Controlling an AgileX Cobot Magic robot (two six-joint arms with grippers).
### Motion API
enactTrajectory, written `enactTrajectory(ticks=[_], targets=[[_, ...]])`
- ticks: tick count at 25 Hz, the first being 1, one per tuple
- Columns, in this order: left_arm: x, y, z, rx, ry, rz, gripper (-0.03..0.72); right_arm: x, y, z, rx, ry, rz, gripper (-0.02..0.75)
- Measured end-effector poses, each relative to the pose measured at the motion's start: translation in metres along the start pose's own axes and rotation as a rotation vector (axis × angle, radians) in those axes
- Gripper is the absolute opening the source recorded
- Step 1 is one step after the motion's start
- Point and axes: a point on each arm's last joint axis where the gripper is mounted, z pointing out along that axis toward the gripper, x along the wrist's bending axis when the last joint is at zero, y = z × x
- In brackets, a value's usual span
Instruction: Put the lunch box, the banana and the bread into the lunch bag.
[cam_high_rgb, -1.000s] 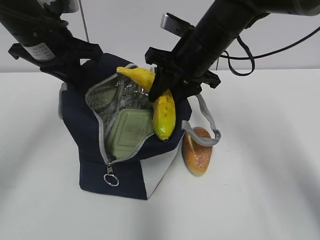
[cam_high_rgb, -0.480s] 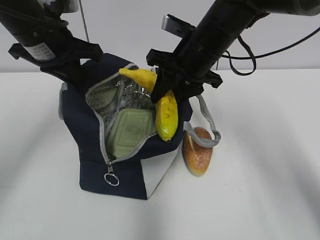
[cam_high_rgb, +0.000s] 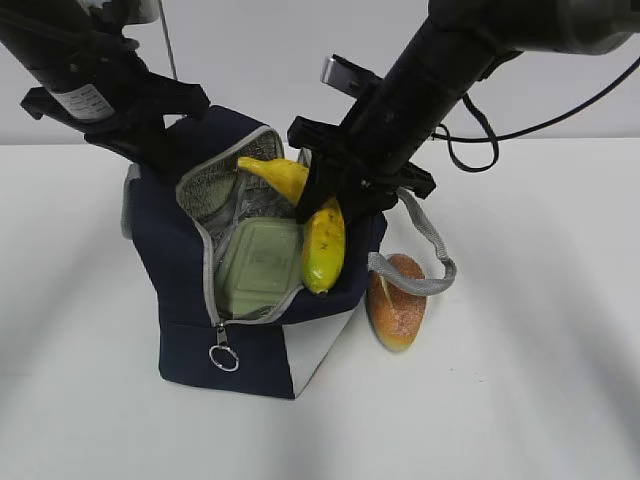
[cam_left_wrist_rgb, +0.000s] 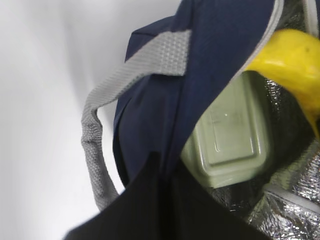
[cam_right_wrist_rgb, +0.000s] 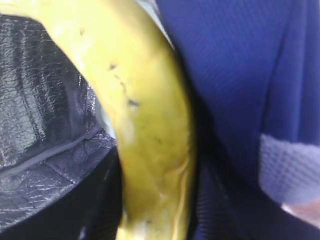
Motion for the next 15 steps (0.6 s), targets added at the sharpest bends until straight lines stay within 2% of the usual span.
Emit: enactTrajectory(ticks=[4,7,11,13,15], targets=[[-0.001,0.000,0.000,-0.001,-0.014,-0.009,-0.003,0.002,0.004,0.012,-0.002,0.085,0.063,0.309],[-0.002,0.000,0.000,-0.001,-0.020,-0.012,-0.003,0.007,0.011,0.014,-0.065,0.157,0.115,0.309],[-0.002,0.000,0.000,-0.005,-0.022,-0.013,-0.003,0.008,0.016,0.015,-0.111,0.192,0.162,0.311],[-0.002,0.001,0.000,-0.008,-0.022,-0.014,-0.003,0.007,0.017,0.018,-0.107,0.199,0.177,0.331],[-0.002,0.001,0.000,-0.007,-0.022,-0.014,-0.003,0.005,0.017,0.022,-0.100,0.200,0.188,0.391]])
